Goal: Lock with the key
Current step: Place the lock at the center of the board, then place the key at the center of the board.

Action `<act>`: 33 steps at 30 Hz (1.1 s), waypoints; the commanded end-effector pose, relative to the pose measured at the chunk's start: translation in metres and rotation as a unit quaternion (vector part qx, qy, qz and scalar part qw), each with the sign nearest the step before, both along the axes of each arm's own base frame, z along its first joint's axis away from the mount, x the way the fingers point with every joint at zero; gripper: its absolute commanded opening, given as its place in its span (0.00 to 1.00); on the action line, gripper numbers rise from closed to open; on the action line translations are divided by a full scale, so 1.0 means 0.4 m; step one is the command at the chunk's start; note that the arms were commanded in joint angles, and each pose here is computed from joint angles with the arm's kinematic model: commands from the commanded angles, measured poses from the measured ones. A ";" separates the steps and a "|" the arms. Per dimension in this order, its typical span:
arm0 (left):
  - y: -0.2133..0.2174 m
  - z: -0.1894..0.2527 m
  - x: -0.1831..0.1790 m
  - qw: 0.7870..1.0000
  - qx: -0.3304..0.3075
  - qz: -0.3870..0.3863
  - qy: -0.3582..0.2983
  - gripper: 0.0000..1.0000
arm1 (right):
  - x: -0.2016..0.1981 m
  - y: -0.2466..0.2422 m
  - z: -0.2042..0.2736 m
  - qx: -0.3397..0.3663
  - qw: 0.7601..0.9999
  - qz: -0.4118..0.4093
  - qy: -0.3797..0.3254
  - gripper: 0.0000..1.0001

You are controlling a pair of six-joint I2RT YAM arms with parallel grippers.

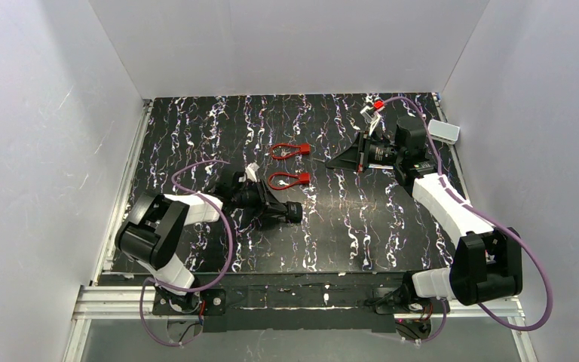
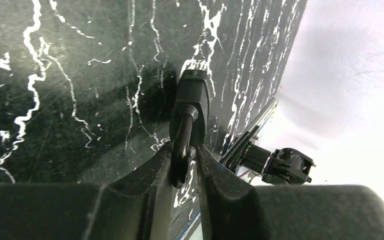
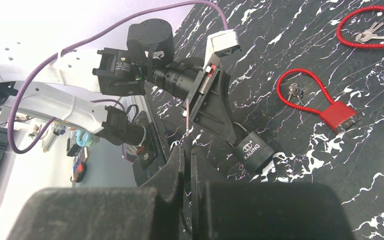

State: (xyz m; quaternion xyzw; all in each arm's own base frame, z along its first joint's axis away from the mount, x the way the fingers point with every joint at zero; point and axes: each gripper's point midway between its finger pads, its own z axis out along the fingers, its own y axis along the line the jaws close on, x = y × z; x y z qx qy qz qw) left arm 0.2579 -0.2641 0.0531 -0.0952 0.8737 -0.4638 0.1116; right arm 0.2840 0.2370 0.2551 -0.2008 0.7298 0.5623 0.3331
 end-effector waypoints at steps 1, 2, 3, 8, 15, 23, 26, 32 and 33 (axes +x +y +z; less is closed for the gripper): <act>0.010 0.004 0.011 1.000 0.027 0.006 -0.014 0.28 | -0.005 0.000 0.012 0.001 1.000 0.007 -0.017 0.01; 0.014 0.009 0.011 0.999 0.032 0.007 -0.018 0.34 | -0.004 0.000 0.011 0.002 1.000 0.007 -0.016 0.01; 0.018 0.012 0.009 0.999 0.037 0.006 -0.021 0.42 | -0.005 0.000 0.011 0.002 1.000 0.007 -0.015 0.01; 0.059 0.027 0.003 0.993 0.109 -0.023 -0.043 0.64 | -0.011 0.001 0.007 0.004 1.000 0.007 -0.013 0.01; 0.089 0.126 -0.059 0.986 0.114 -0.085 -0.085 0.95 | -0.024 0.021 -0.025 -0.026 0.999 0.014 -0.013 0.01; 0.246 0.250 0.019 0.992 0.073 0.007 -0.102 0.98 | -0.068 0.116 -0.113 -0.141 0.987 0.060 -0.045 0.01; 0.307 0.295 0.057 0.989 0.069 0.050 -0.119 0.98 | -0.094 0.169 -0.167 -0.212 0.971 0.087 -0.064 0.01; 0.451 0.331 0.105 0.974 0.046 0.183 -0.123 0.98 | -0.111 0.237 -0.280 -0.331 0.931 0.128 -0.080 0.01; 0.468 0.329 0.104 0.972 0.040 0.198 -0.120 0.98 | -0.114 0.248 -0.290 -0.340 0.927 0.133 -0.083 0.01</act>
